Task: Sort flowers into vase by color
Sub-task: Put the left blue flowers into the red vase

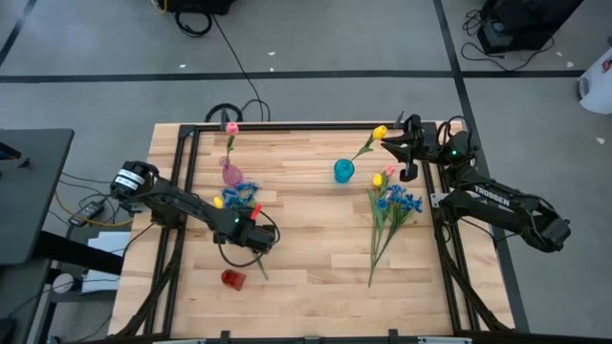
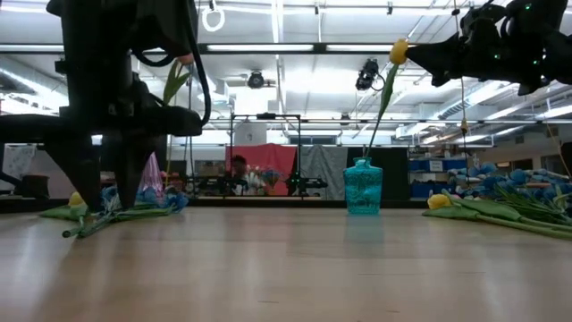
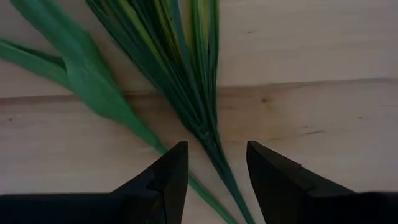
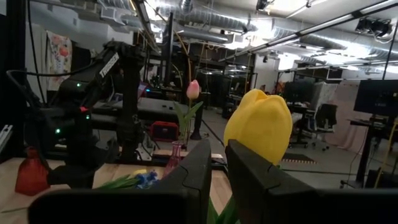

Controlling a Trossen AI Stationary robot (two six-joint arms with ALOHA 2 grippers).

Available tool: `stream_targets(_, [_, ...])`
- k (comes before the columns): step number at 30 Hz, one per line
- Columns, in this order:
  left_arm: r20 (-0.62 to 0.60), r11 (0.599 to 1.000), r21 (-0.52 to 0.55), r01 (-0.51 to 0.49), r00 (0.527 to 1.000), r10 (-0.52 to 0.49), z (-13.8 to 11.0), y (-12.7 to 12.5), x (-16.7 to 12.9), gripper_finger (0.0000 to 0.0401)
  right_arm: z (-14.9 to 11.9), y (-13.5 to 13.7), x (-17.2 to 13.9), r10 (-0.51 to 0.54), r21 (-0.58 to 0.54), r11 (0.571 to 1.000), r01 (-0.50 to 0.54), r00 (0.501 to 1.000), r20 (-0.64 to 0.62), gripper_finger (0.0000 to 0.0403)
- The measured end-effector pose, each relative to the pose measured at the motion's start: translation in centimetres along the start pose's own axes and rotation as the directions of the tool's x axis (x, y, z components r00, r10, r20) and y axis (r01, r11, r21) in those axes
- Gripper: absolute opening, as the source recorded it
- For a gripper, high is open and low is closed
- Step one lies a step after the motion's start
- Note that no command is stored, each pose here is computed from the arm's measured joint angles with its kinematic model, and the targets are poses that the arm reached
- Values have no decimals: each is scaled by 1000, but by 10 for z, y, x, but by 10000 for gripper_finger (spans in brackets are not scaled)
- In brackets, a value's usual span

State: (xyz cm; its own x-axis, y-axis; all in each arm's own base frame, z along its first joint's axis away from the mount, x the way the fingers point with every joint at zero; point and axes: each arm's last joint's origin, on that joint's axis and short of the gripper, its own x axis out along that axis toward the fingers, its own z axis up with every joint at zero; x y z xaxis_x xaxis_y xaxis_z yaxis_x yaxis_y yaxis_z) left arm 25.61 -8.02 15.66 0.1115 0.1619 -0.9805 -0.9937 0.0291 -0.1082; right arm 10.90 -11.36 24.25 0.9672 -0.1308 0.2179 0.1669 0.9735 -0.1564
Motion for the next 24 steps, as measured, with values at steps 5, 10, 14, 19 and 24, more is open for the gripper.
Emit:
stream_targets(5, [-2, 999, 4, -43, 999, 43, -2, -1, 11, 168, 0, 0, 0, 1, 0, 1000, -1, 1000, 0, 65])
stream_targets(10, [-8, 998, 35, -57, 998, 57, -4, -3, 15, 163, 0, 0, 0, 2, 0, 1000, -2, 1000, 0, 65])
stream_targets(14, [-7, 998, 39, -57, 998, 57, -4, -3, 16, 126, 0, 0, 0, 1, 0, 1000, -1, 1000, 0, 65])
stream_targets(19, [-4, 997, 41, -62, 998, 62, -4, -2, 16, 47, 0, 0, 0, 1, 0, 1000, -1, 1000, 0, 65])
stream_targets(24, [7, 996, 67, -53, 999, 53, -4, -3, 16, 13, 0, 0, 0, 0, 0, 1000, 0, 1000, 0, 65])
